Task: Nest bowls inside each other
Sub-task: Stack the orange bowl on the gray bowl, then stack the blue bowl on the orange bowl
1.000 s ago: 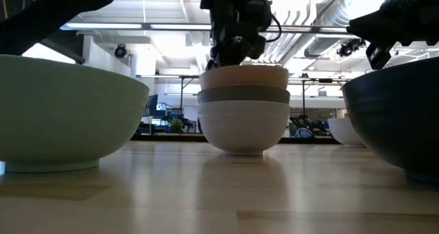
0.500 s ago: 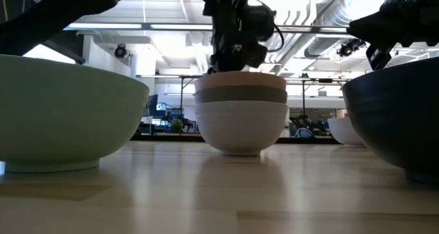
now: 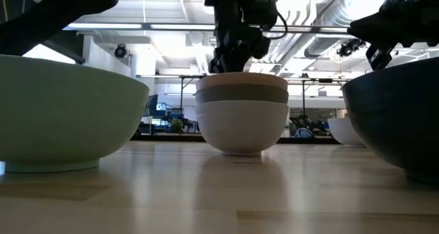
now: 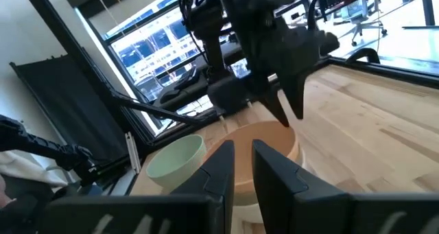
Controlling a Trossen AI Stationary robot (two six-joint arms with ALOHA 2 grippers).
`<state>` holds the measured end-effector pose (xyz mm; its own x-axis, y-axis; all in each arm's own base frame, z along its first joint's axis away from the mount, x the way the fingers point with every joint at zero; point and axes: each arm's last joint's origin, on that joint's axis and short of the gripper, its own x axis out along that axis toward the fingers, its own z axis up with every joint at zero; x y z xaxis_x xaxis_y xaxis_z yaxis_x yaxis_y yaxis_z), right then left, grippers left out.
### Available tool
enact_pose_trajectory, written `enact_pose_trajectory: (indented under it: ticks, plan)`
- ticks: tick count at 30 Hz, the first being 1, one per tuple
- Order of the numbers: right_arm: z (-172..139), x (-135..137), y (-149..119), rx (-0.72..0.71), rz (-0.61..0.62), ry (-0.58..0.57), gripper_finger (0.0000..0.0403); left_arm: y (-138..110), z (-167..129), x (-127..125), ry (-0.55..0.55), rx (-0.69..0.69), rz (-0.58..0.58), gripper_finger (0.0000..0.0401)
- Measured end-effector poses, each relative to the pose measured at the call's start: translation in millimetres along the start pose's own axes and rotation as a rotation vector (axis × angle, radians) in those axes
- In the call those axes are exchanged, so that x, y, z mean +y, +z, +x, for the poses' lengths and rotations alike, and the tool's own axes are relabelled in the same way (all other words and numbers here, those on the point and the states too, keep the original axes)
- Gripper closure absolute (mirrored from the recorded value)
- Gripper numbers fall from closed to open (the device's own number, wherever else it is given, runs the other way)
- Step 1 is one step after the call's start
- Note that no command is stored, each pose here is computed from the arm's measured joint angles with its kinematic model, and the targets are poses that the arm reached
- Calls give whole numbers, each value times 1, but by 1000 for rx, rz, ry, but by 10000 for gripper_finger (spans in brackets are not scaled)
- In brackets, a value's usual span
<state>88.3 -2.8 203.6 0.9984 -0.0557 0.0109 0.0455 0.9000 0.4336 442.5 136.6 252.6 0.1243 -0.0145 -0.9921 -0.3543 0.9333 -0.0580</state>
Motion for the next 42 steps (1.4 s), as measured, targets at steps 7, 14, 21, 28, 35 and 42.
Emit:
enact_pose_trajectory:
  ticks: [7,14,21,28,35,42]
  plan:
    - [0,0,0,2,0,3,359,-1,-11,2,6,-32,-13,287]
    - [0,0,0,6,0,6,359,-5,-15,-5,-2,-17,1,286]
    - [0,0,-1,14,-3,2,359,-5,-47,-9,-4,-176,27,286]
    - [0,0,-2,19,-4,3,359,-8,-102,-11,-4,-469,103,286]
    - [0,0,-2,22,-3,10,359,-14,-145,-12,6,-689,166,286]
    - [0,0,-2,28,-3,23,359,-15,-153,-14,12,-741,190,286]
